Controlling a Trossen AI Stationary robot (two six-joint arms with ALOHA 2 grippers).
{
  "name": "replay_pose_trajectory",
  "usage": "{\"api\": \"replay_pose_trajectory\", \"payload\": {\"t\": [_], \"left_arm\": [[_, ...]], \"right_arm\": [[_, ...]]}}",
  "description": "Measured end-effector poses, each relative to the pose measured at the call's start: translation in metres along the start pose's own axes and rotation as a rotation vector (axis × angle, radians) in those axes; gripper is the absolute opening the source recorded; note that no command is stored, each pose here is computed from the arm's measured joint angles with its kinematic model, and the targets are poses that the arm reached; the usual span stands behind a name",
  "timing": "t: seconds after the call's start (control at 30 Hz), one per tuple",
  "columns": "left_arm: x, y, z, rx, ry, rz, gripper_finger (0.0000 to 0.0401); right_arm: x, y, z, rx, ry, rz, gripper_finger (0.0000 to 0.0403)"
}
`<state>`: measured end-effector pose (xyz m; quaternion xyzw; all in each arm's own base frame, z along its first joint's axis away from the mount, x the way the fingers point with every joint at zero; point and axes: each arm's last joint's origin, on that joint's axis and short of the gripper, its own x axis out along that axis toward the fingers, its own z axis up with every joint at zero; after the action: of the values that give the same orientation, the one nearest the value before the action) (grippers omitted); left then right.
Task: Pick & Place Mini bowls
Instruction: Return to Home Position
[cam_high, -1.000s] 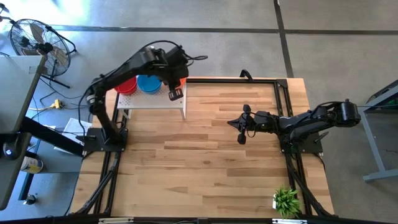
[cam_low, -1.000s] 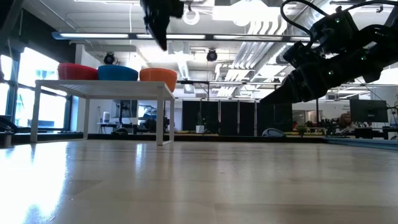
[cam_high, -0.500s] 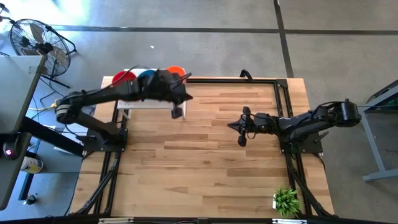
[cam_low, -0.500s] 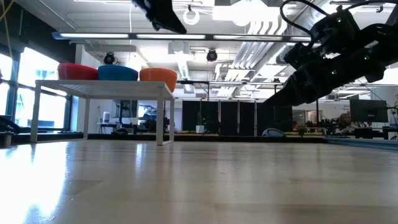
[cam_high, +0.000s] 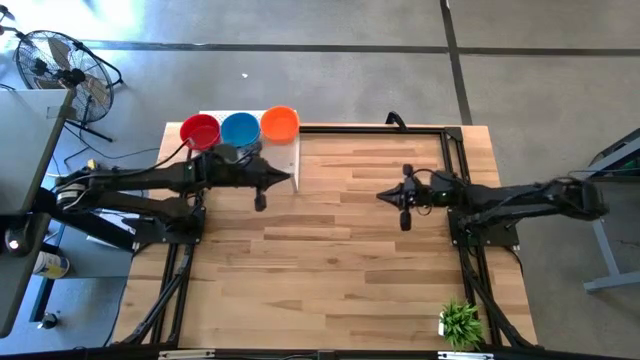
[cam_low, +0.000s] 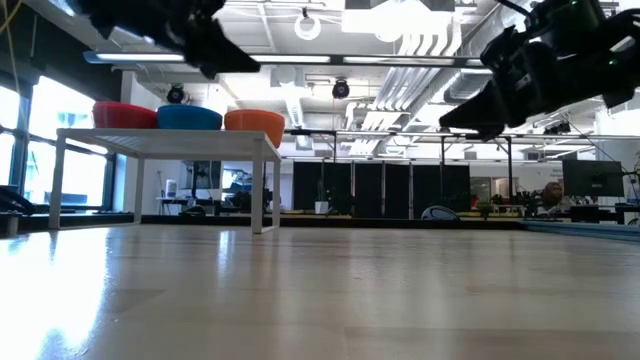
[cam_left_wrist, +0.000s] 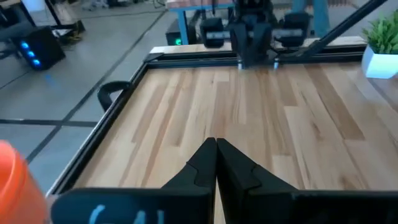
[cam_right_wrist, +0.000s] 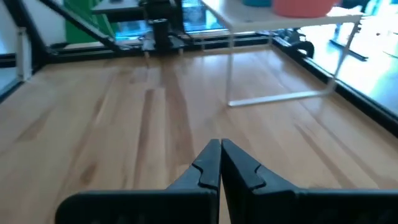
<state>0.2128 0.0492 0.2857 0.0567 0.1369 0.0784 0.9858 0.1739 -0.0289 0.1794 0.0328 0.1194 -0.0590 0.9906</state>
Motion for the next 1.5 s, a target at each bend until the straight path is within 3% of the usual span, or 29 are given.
{"api": "replay_pose_trajectory", "payload": {"t": [0.47,0.67,1.27,1.5], "left_arm": [[-0.046,-0.008,-0.042,-0.03,-0.105,0.046,0.0002],[-0.058,-0.012,-0.061,-0.048,-0.125,0.051,0.0002],[-0.092,-0.02,-0.121,-0.106,-0.273,0.145,0.0002],[-0.087,-0.022,-0.142,-0.153,-0.278,0.191,0.0002]], "right_arm": [[-0.061,-0.007,0.008,0.0,-0.042,-0.096,0.0],[-0.075,-0.006,0.012,-0.028,-0.135,-0.105,0.0],[-0.08,-0.005,0.014,-0.034,-0.167,-0.104,0.0],[-0.075,-0.007,0.003,-0.028,-0.182,-0.147,0.0]]}}
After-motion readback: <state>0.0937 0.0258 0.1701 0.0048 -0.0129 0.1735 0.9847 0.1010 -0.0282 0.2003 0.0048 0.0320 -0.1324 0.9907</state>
